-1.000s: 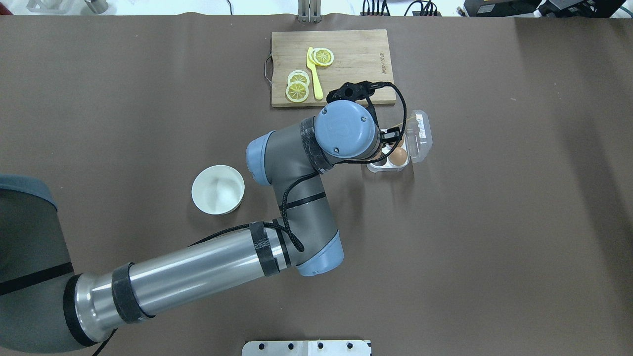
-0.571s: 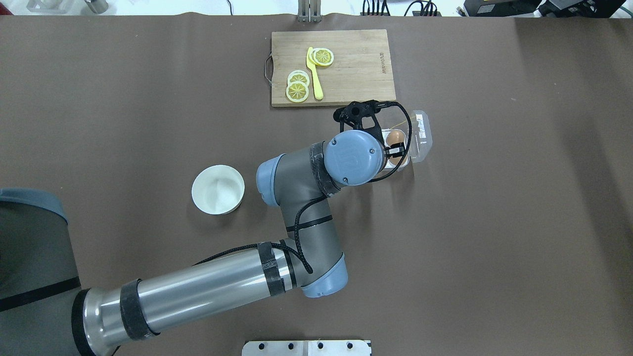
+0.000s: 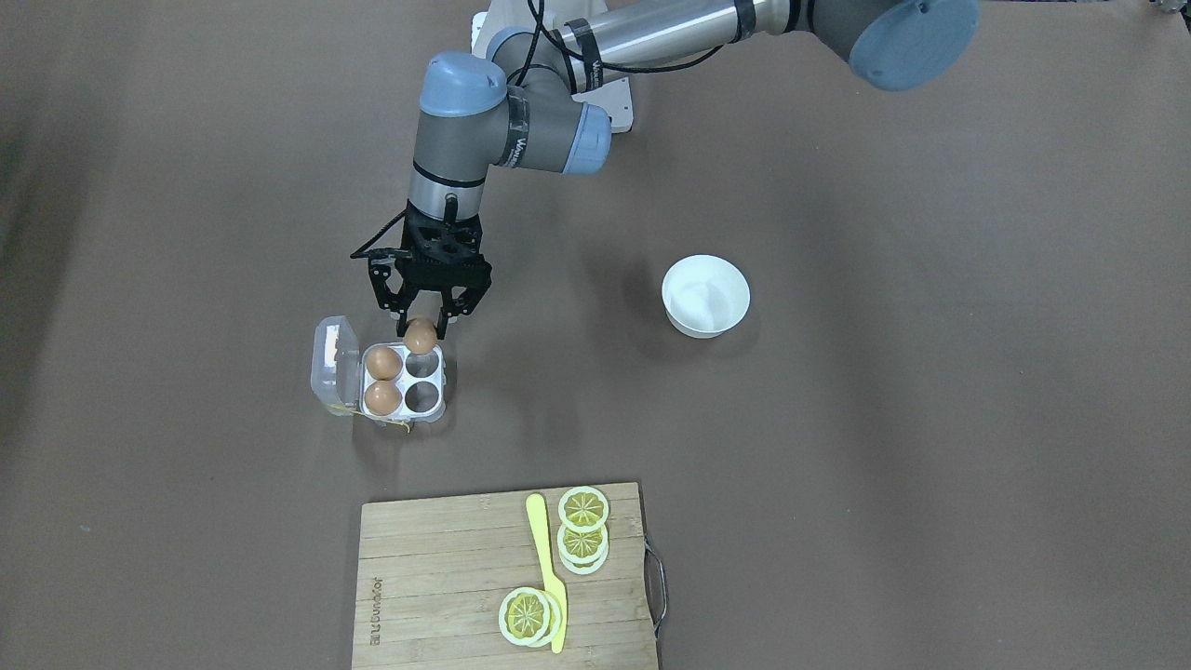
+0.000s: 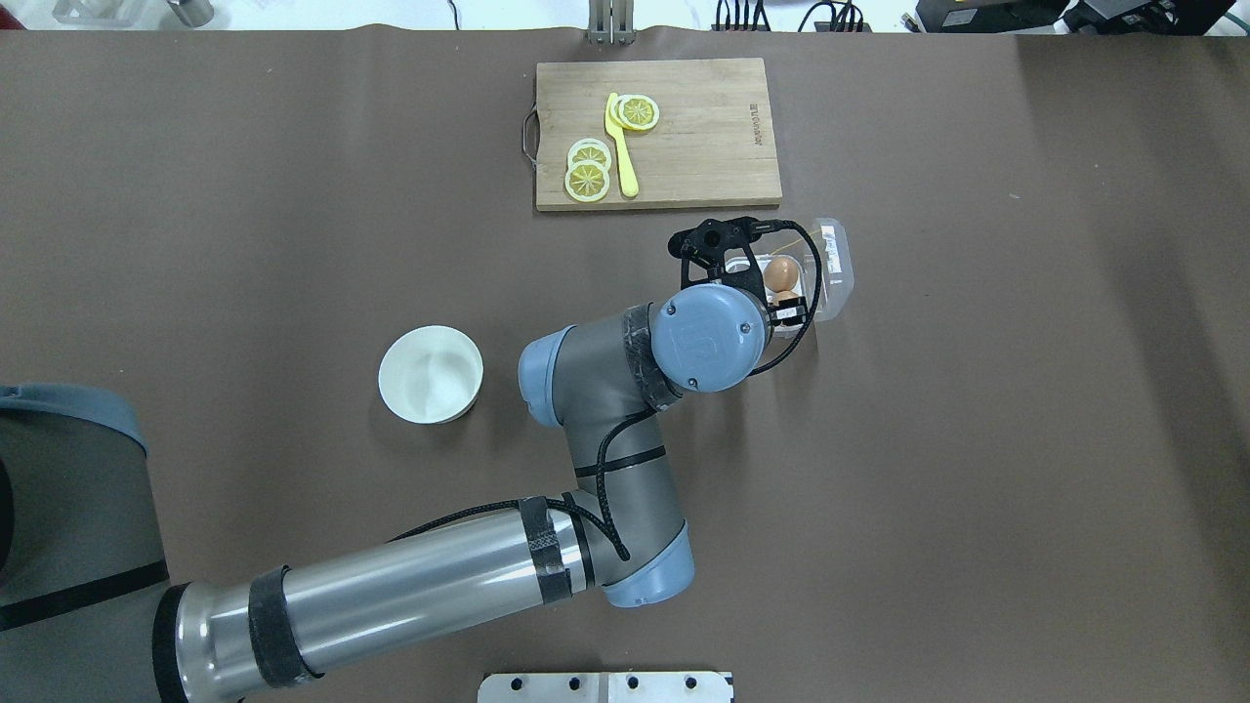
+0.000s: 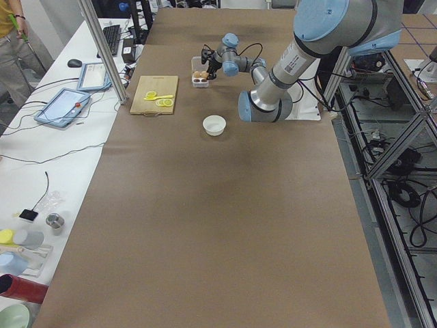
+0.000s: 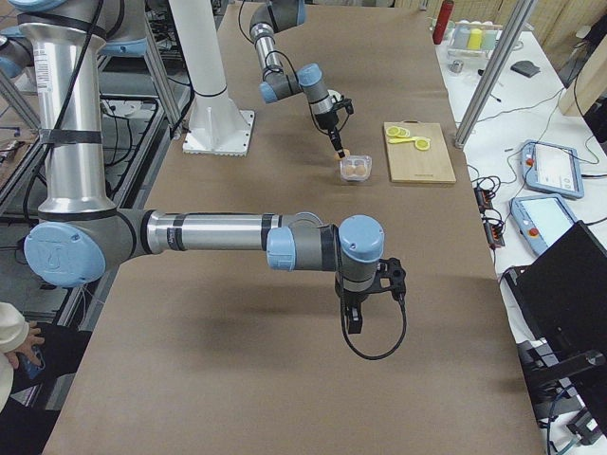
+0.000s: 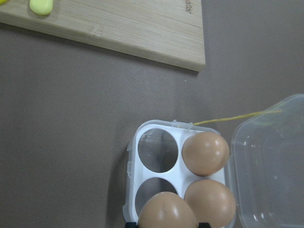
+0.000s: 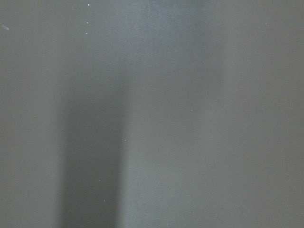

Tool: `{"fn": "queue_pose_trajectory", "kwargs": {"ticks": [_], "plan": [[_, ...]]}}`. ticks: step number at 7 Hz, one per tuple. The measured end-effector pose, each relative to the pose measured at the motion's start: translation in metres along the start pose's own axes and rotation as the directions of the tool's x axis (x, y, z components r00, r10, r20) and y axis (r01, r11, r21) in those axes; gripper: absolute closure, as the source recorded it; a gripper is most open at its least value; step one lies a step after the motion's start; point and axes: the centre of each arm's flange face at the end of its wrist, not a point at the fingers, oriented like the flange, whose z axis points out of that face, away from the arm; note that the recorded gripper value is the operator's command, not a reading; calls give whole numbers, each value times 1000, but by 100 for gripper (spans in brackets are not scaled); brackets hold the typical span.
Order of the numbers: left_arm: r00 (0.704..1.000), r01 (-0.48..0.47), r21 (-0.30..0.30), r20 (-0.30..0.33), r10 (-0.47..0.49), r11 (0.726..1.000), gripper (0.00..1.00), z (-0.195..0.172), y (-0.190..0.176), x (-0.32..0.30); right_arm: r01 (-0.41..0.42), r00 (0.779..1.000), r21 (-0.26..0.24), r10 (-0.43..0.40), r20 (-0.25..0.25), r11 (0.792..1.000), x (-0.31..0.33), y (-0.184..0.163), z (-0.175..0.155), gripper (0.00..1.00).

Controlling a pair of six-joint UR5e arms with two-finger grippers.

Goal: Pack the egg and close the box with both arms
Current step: 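Lower the egg into the empty slot and open the left gripper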

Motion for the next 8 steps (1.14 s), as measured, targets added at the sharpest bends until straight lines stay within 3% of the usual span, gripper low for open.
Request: {"fn": "queue_pose_trajectory", "kwargs": {"ticks": [8], "plan": [[997, -70, 93, -7, 70, 993, 68, 3, -43, -4, -3, 1000, -5, 3, 0, 1000, 2, 1, 2, 0]]}}
